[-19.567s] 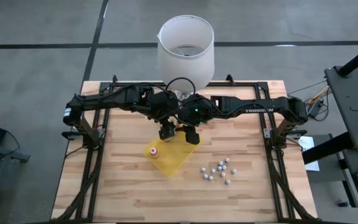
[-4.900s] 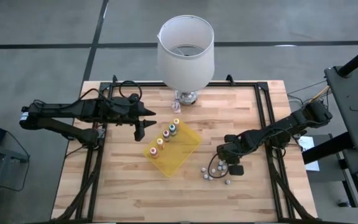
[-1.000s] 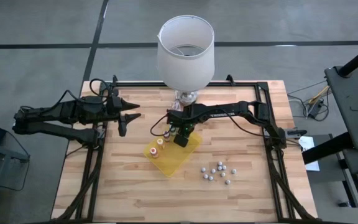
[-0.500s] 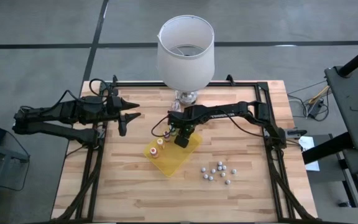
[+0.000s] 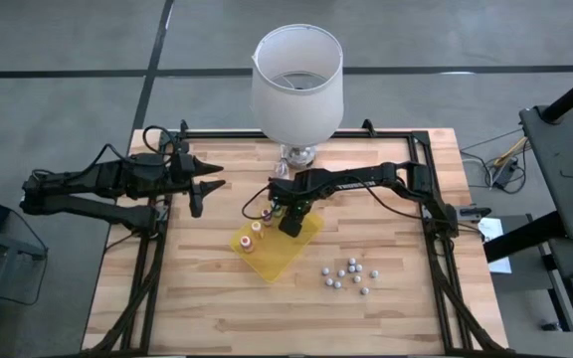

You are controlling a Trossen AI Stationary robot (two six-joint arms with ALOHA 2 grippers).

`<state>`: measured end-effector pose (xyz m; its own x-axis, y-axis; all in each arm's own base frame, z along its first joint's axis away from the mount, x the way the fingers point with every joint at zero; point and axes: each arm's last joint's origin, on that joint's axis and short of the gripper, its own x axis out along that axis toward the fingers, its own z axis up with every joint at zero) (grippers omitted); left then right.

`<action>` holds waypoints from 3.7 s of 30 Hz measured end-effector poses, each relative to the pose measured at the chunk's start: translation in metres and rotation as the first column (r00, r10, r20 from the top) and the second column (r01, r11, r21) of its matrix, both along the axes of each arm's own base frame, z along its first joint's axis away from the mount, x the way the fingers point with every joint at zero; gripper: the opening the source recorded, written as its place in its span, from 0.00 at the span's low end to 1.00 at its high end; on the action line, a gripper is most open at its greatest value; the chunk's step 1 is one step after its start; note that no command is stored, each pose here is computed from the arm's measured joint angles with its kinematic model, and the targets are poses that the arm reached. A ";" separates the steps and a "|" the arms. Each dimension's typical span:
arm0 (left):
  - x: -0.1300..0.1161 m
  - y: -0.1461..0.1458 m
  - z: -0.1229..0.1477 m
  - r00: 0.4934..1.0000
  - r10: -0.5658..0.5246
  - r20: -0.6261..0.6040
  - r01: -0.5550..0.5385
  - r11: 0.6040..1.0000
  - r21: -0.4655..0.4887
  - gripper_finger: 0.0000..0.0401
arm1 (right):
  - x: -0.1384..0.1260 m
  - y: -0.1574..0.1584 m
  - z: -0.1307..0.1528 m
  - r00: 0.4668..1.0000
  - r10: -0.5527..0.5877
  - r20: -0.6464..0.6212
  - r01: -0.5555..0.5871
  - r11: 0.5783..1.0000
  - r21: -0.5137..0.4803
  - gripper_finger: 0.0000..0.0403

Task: Pick & Place food coloring
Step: Put the small top orange food coloring bottle into the yellow bin, then put the small purple food coloring bottle into the yellow bin

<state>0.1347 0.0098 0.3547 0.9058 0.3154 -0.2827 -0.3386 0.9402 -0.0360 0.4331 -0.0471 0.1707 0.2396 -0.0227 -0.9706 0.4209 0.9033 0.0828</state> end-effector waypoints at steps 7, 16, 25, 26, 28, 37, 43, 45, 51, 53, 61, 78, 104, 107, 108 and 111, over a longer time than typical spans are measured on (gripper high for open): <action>0.000 0.000 0.000 1.000 0.000 0.000 0.000 1.000 0.000 0.37 | 0.000 0.000 0.002 1.000 0.003 0.002 -0.003 1.000 -0.004 0.36; 0.000 0.000 0.000 1.000 -0.001 -0.001 0.001 1.000 0.001 0.37 | -0.006 0.000 0.027 0.999 0.003 0.048 -0.002 1.000 -0.014 0.38; 0.000 0.000 0.000 1.000 -0.001 0.000 0.001 1.000 0.002 0.37 | -0.029 0.011 0.069 0.998 0.030 0.047 -0.030 0.999 -0.015 0.35; 0.000 0.000 0.000 1.000 -0.001 0.000 0.001 1.000 0.002 0.37 | -0.032 0.014 0.076 0.998 0.036 0.054 -0.036 0.999 -0.016 0.35; 0.000 0.000 0.000 1.000 -0.001 0.000 0.001 1.000 0.002 0.37 | -0.039 0.020 0.087 0.997 0.043 0.068 -0.042 0.999 -0.014 0.34; 0.000 0.000 0.000 1.000 -0.001 0.000 0.001 1.000 0.002 0.37 | -0.069 0.061 0.122 0.994 0.085 0.065 -0.086 0.996 0.005 0.34; 0.000 0.000 0.000 1.000 0.000 -0.001 0.000 1.000 0.003 0.37 | -0.078 0.091 0.130 0.985 0.158 0.063 -0.159 0.987 0.009 0.35; 0.000 0.000 0.000 1.000 0.000 -0.001 0.000 1.000 0.003 0.37 | -0.080 0.099 0.130 0.984 0.167 0.061 -0.168 0.986 0.013 0.35; 0.000 0.000 0.000 1.000 0.001 0.000 -0.001 1.000 -0.002 0.37 | -0.087 0.115 0.131 0.986 0.154 0.058 -0.156 0.987 0.034 0.35; 0.000 0.000 0.000 1.000 0.002 0.000 -0.002 1.000 -0.002 0.37 | -0.091 0.119 0.130 0.989 0.139 0.047 -0.141 0.989 0.043 0.36; 0.000 0.000 0.000 1.000 0.000 -0.003 0.000 1.000 0.005 0.37 | -0.127 0.131 0.138 0.991 0.120 0.059 -0.125 0.989 0.079 0.39; -0.004 -0.004 0.000 0.990 -0.138 0.000 0.138 0.990 -0.031 0.12 | -0.213 0.109 0.118 0.971 0.038 0.238 -0.070 0.989 0.129 0.36; -0.048 -0.006 -0.071 0.930 -0.171 0.324 0.199 0.978 -0.055 0.00 | -0.217 0.107 0.093 0.959 0.008 0.282 -0.048 0.990 0.135 0.22; -0.043 -0.006 -0.087 0.934 -0.166 0.317 0.199 0.977 -0.072 0.00 | -0.215 0.107 0.093 0.955 0.004 0.297 -0.045 0.990 0.131 0.21; -0.041 -0.006 -0.089 0.930 -0.166 0.328 0.200 0.977 -0.071 0.00 | -0.216 0.107 0.093 0.955 0.005 0.297 -0.046 0.990 0.131 0.21; -0.038 -0.006 -0.099 0.928 -0.165 0.335 0.200 0.977 -0.073 0.00 | -0.216 0.107 0.093 0.955 0.005 0.297 -0.046 0.990 0.130 0.21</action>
